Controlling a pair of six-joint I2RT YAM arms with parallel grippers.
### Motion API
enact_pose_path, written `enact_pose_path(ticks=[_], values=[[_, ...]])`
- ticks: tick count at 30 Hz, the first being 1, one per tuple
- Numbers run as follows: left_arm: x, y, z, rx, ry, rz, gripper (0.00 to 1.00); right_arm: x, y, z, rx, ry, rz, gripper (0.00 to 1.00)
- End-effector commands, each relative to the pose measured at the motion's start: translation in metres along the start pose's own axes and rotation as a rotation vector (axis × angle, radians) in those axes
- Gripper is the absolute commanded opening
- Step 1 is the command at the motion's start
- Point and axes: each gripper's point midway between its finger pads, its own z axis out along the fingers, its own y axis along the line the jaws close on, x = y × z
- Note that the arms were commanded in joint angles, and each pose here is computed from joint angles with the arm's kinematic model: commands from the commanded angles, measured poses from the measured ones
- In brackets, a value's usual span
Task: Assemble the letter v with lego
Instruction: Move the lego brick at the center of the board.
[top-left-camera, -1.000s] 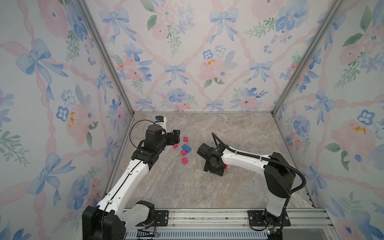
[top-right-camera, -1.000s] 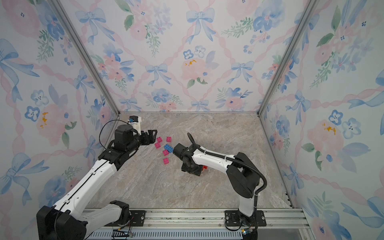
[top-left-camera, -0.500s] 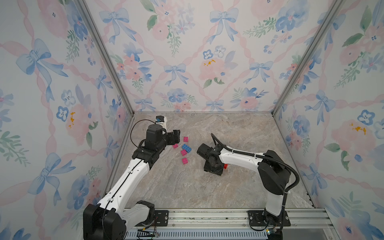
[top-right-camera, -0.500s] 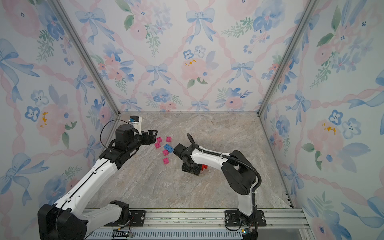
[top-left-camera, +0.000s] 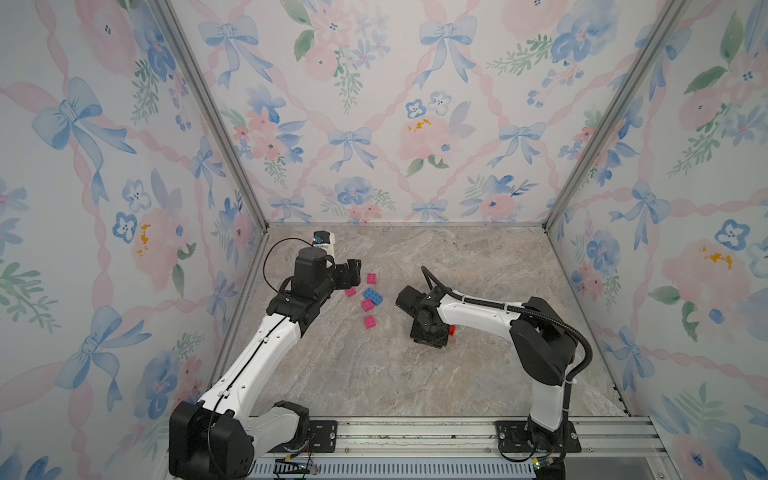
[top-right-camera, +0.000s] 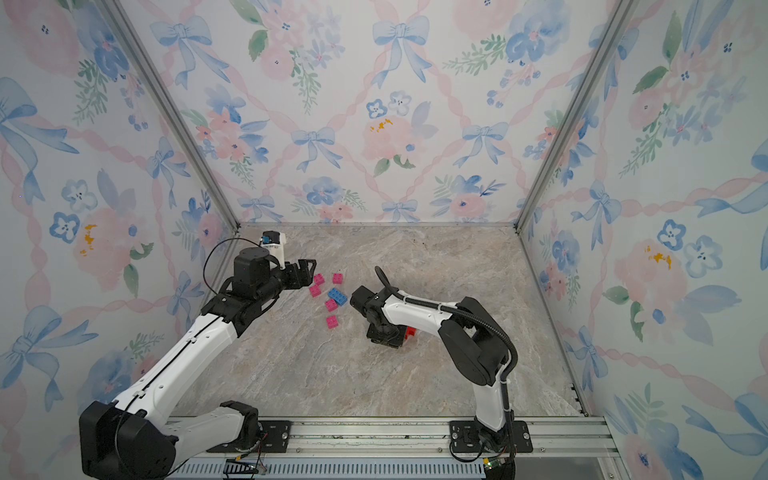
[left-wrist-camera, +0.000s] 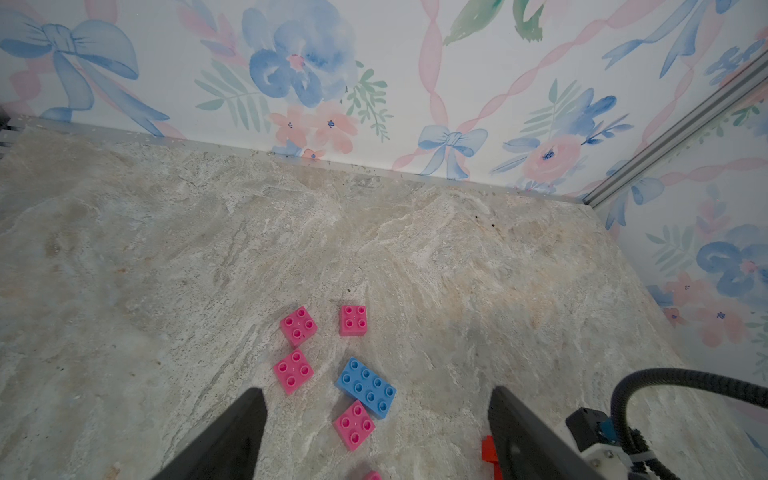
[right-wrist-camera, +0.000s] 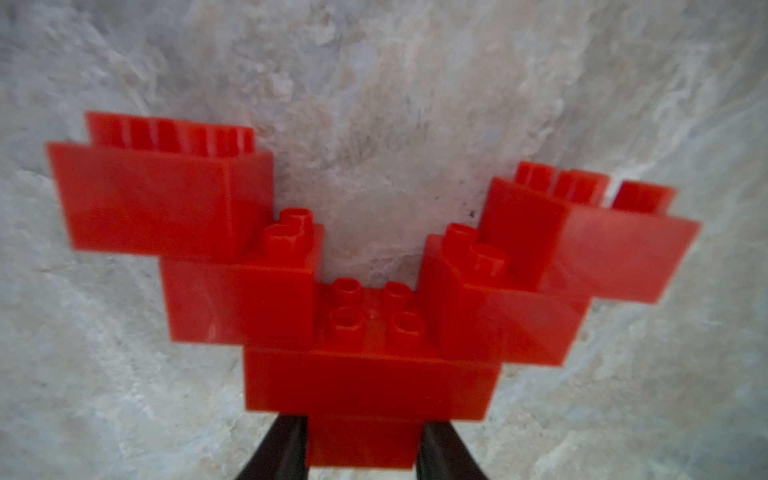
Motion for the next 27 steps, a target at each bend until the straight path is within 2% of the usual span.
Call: enact_pose_path(ticks=[1,6,18,23,27], values=[[-0.013,-0.003,-0.001,0.010,-0.025,-0.004,0.87,-0.010,-0.010,0.005,0.040,-0.013,-0.040,0.38],[-0.013,-0.003,0.003,0.010,-0.017,-0.013,0.86,-0.026,-0.014,0.001,0.042,-0.040,-0.116,0.30],[-0.006,-0.001,0.018,-0.001,0.019,-0.007,0.84,-0.108,-0.018,-0.005,-0.028,-0.086,-0.306,0.30],[0.001,0.003,0.026,-0.029,0.037,-0.001,0.81,-0.131,-0.021,0.002,-0.003,-0.052,-0.380,0.31],[0.004,0.005,0.027,-0.051,0.040,-0.004,0.81,-0.138,-0.019,0.008,-0.009,-0.037,-0.372,0.30]])
